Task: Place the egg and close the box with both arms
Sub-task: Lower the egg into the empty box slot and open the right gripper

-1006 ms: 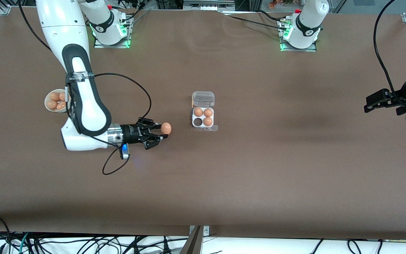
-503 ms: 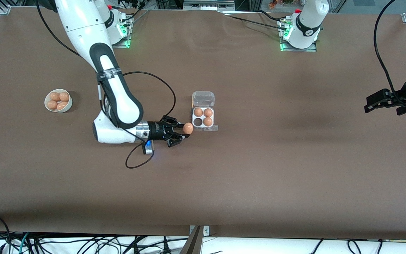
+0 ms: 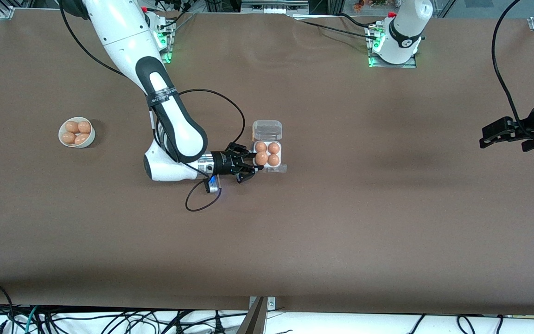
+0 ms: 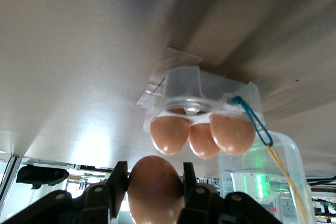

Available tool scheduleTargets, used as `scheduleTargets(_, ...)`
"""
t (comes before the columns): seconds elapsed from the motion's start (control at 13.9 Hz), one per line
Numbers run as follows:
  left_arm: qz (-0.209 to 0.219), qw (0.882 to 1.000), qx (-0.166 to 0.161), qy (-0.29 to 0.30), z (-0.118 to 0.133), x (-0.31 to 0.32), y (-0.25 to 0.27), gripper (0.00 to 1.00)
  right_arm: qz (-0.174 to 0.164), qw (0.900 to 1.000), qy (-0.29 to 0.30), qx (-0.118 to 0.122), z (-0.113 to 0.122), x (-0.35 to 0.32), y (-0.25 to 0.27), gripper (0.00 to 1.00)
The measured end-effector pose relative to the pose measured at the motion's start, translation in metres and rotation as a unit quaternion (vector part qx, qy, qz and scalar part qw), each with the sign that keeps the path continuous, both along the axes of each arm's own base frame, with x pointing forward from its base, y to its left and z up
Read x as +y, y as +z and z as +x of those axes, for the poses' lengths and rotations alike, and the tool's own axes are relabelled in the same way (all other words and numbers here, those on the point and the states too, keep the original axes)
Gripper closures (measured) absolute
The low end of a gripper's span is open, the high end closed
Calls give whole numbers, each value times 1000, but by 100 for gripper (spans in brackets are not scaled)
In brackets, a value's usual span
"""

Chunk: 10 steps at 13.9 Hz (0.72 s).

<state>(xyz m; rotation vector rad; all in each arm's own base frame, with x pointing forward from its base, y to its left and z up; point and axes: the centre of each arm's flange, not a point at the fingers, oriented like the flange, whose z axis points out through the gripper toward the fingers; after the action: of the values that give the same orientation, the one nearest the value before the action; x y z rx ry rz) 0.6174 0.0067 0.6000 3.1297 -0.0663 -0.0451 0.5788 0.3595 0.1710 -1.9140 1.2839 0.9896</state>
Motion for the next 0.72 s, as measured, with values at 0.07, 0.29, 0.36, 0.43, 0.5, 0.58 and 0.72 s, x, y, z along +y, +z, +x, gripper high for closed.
scheduleTargets(0.07, 0, 1000, 0, 0, 0, 0, 0, 0, -1, 1000, -1, 5, -2, 0, -6, 53)
scheduleTargets(0.29, 0, 1000, 0, 0, 0, 0, 0, 0, -4, 1000, -2, 15, -6, -1, -18, 53)
scheduleTargets(0.36, 0, 1000, 0, 0, 0, 0, 0, 0, -4, 1000, 0, 17, -8, 0, -20, 53)
scheduleTargets(0.43, 0, 1000, 0, 0, 0, 0, 0, 0, -4, 1000, 1, 19, -10, 2, -21, 53)
scheduleTargets(0.5, 0, 1000, 0, 0, 0, 0, 0, 0, -5, 1000, 2, 21, -13, 2, -23, 53)
scheduleTargets(0.58, 0, 1000, 0, 0, 0, 0, 0, 0, -6, 1000, 3, 23, -15, 3, -25, 53)
scheduleTargets(0.72, 0, 1000, 0, 0, 0, 0, 0, 0, -7, 1000, 4, 26, -18, 4, -29, 48)
